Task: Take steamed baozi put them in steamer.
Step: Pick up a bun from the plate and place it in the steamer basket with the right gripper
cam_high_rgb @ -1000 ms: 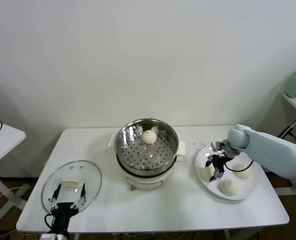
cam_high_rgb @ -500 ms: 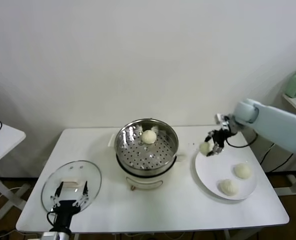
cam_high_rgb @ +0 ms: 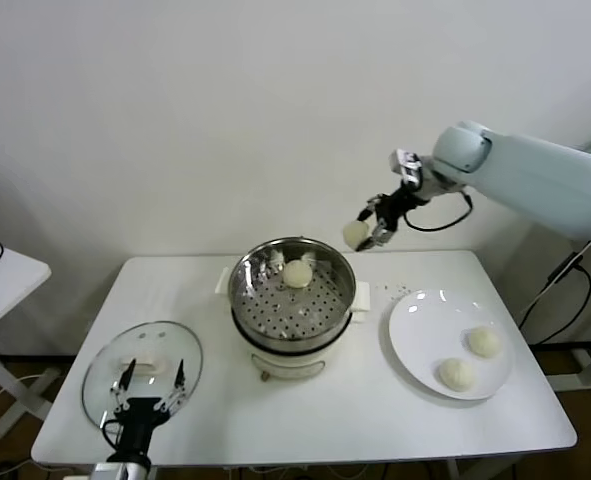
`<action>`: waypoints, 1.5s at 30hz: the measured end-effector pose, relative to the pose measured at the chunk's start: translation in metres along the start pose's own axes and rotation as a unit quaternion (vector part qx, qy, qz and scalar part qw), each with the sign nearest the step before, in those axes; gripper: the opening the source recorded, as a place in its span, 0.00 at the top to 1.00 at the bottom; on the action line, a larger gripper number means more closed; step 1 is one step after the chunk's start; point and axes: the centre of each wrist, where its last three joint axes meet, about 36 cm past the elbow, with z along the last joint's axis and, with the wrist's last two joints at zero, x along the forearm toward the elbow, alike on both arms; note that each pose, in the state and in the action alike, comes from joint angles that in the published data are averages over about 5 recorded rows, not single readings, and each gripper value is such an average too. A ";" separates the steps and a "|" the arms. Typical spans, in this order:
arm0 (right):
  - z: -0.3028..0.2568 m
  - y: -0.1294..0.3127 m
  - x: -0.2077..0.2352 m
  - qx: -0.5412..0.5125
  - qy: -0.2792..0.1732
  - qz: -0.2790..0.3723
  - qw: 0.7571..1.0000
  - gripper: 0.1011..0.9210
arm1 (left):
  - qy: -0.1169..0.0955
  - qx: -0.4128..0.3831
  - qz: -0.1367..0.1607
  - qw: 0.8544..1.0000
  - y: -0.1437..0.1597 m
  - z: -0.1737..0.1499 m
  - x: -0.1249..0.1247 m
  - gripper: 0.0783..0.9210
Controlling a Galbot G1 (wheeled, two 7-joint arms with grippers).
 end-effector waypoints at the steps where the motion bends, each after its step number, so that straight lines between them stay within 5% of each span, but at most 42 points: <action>1: -0.009 -0.001 -0.008 0.003 -0.002 -0.006 1.000 0.27 | -0.001 -0.001 0.000 1.000 0.000 -0.001 0.000 0.12; 20: -0.080 0.011 -0.153 0.042 0.005 -0.086 0.995 0.26 | -0.003 -0.011 -0.004 1.000 0.010 -0.002 0.012 0.12; 45: -0.075 0.026 -0.200 0.056 0.026 -0.103 0.993 0.25 | 0.000 -0.011 -0.005 1.000 0.010 0.001 0.013 0.12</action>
